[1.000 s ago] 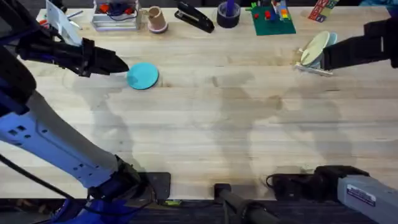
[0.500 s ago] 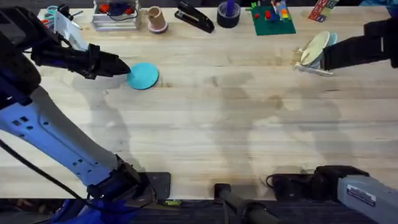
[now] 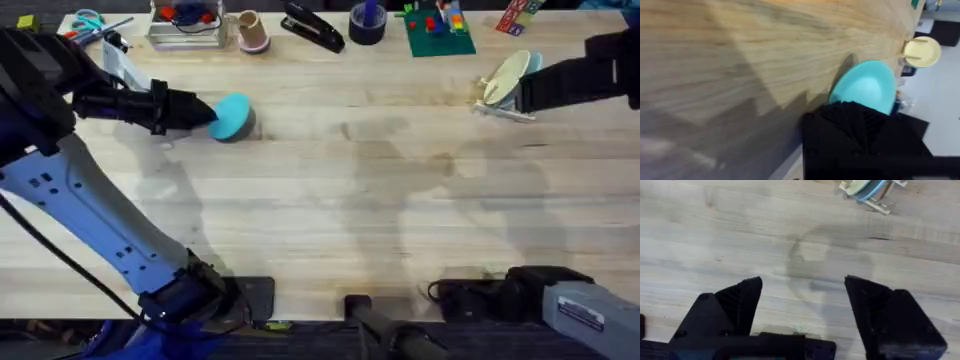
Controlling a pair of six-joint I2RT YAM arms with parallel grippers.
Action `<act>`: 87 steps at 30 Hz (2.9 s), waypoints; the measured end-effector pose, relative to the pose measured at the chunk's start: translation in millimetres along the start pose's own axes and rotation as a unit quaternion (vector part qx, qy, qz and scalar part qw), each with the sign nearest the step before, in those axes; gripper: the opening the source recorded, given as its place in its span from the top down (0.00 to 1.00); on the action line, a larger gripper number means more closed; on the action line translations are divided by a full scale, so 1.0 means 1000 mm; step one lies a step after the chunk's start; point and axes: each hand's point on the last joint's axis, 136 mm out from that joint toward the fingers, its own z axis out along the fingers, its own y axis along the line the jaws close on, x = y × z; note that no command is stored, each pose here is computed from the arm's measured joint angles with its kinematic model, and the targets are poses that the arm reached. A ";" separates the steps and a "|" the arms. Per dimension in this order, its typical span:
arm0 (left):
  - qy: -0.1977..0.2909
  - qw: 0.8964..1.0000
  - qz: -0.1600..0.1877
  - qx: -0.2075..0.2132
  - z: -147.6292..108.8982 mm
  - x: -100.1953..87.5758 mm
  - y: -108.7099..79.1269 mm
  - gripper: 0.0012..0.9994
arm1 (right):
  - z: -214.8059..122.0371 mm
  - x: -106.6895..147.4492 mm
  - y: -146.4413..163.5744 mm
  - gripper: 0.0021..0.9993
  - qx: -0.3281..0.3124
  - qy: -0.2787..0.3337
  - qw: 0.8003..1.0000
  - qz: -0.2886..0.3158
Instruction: Pick up the plates from the table one by one and place each into a slot on the dish rack.
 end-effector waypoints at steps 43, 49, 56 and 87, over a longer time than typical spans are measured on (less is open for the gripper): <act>-0.003 1.000 -0.013 0.010 0.001 -0.001 0.001 0.96 | 0.081 -0.102 0.153 0.00 -0.361 0.012 0.931 0.049; -0.003 1.000 -0.013 0.010 0.001 -0.001 0.001 0.96 | 0.114 -0.117 0.212 0.00 -0.398 0.022 0.916 0.036; -0.003 1.000 -0.013 0.010 0.001 -0.001 0.001 0.96 | 0.149 -0.122 0.269 0.00 -0.430 0.044 0.900 0.052; -0.003 1.000 -0.013 0.010 0.001 -0.001 0.001 0.96 | 0.185 -0.109 0.358 0.00 -0.429 0.063 0.895 0.104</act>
